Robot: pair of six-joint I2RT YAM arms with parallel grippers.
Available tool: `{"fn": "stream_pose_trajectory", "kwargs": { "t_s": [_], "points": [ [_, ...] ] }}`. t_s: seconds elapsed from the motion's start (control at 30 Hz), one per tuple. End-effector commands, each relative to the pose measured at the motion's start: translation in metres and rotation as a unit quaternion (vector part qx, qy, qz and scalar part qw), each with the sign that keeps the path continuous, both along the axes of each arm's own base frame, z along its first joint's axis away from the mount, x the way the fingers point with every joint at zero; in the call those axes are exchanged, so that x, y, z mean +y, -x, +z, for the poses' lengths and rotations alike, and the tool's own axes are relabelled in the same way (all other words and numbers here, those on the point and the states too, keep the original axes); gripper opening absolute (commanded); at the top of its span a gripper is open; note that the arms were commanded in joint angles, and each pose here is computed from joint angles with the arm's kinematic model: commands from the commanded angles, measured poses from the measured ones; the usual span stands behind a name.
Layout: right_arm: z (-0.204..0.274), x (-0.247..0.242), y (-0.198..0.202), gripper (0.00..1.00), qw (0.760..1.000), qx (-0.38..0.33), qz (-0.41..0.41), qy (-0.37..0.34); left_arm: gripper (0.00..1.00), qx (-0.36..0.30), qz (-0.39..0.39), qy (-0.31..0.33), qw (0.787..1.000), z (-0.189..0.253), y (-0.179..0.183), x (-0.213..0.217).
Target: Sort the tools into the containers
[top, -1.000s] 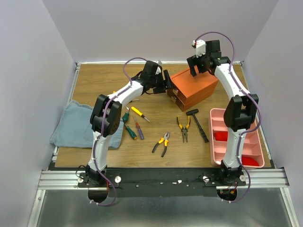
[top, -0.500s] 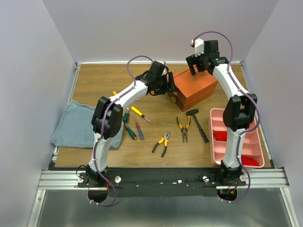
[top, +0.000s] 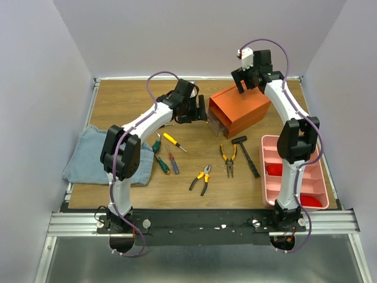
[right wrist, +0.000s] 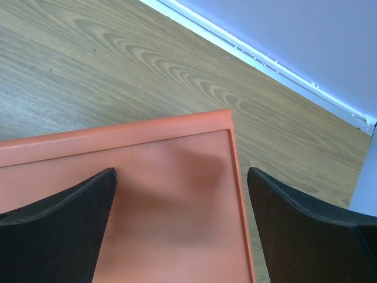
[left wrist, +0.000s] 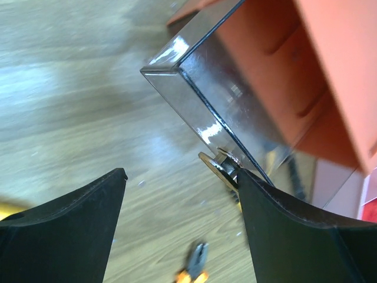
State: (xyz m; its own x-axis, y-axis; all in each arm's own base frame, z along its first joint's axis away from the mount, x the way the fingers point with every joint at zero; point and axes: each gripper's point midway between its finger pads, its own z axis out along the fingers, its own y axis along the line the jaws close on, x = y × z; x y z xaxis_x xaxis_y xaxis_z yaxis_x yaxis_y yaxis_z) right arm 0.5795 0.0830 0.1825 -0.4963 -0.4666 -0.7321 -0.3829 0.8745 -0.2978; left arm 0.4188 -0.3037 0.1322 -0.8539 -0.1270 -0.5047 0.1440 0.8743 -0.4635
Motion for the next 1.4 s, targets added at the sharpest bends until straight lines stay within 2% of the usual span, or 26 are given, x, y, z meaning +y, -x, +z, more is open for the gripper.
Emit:
{"fn": "stream_pose_trajectory", "kwargs": {
  "t_s": [0.0, 0.33, 0.4, 0.5, 0.67, 0.7, 0.8, 0.83, 0.87, 0.9, 0.97, 1.07, 1.1, 1.2, 1.37],
  "points": [
    [-0.085, -0.023, 0.037, 1.0, 0.989, 0.131, -0.01, 0.07, 0.87, 0.014, -0.037, -0.076, 0.996, -0.005, 0.03, 0.043],
    [-0.088, -0.022, 0.042, 1.0, 0.987, 0.131, -0.003, 0.096, 0.9, 0.001, -0.069, -0.09, 0.994, 0.016, 0.046, 0.064],
    [-0.087, -0.024, 0.042, 1.0, 0.987, 0.128, -0.005, 0.099, 0.94, -0.014, -0.099, -0.084, 0.991, 0.032, 0.054, 0.066],
    [-0.076, -0.024, 0.042, 1.0, 0.988, 0.116, -0.005, 0.098, 0.96, -0.08, -0.154, -0.062, 0.983, 0.071, 0.053, 0.065],
    [-0.044, -0.022, 0.046, 1.0, 0.992, 0.085, 0.003, 0.091, 0.99, -0.165, -0.197, -0.091, 0.962, 0.099, 0.03, 0.114],
    [-0.045, -0.02, 0.05, 1.0, 0.992, 0.089, 0.011, 0.09, 0.99, -0.177, -0.212, -0.103, 0.956, 0.098, 0.026, 0.123],
    [-0.033, -0.015, 0.055, 1.0, 0.993, 0.086, 0.024, 0.079, 0.99, -0.227, -0.311, -0.15, 0.911, 0.084, 0.022, 0.143],
    [-0.029, -0.014, 0.056, 1.0, 0.993, 0.082, 0.027, 0.077, 0.99, -0.247, -0.357, -0.193, 0.88, 0.072, 0.017, 0.151],
    [-0.027, -0.013, 0.056, 1.0, 0.994, 0.081, 0.03, 0.074, 0.98, -0.244, -0.387, -0.211, 0.864, 0.057, 0.015, 0.155],
    [-0.021, -0.012, 0.057, 1.0, 0.994, 0.078, 0.034, 0.07, 0.9, -0.226, -0.42, -0.224, 0.85, 0.042, 0.021, 0.16],
    [-0.013, -0.01, 0.056, 1.0, 0.995, 0.07, 0.036, 0.068, 0.82, -0.213, -0.491, -0.256, 0.805, 0.013, 0.016, 0.169],
    [-0.003, -0.009, 0.054, 1.0, 0.995, 0.059, 0.039, 0.067, 0.74, -0.187, -0.513, -0.271, 0.793, -0.009, 0.005, 0.18],
    [0.0, -0.009, 0.054, 1.0, 0.995, 0.056, 0.04, 0.068, 0.7, -0.187, -0.514, -0.276, 0.791, -0.012, -0.001, 0.181],
    [-0.001, -0.009, 0.054, 1.0, 0.995, 0.057, 0.039, 0.066, 0.64, -0.178, -0.513, -0.293, 0.787, -0.023, -0.017, 0.185],
    [-0.002, -0.008, 0.059, 1.0, 0.995, 0.062, 0.044, 0.063, 0.62, -0.152, -0.504, -0.318, 0.789, -0.047, -0.043, 0.192]
  ]
}}
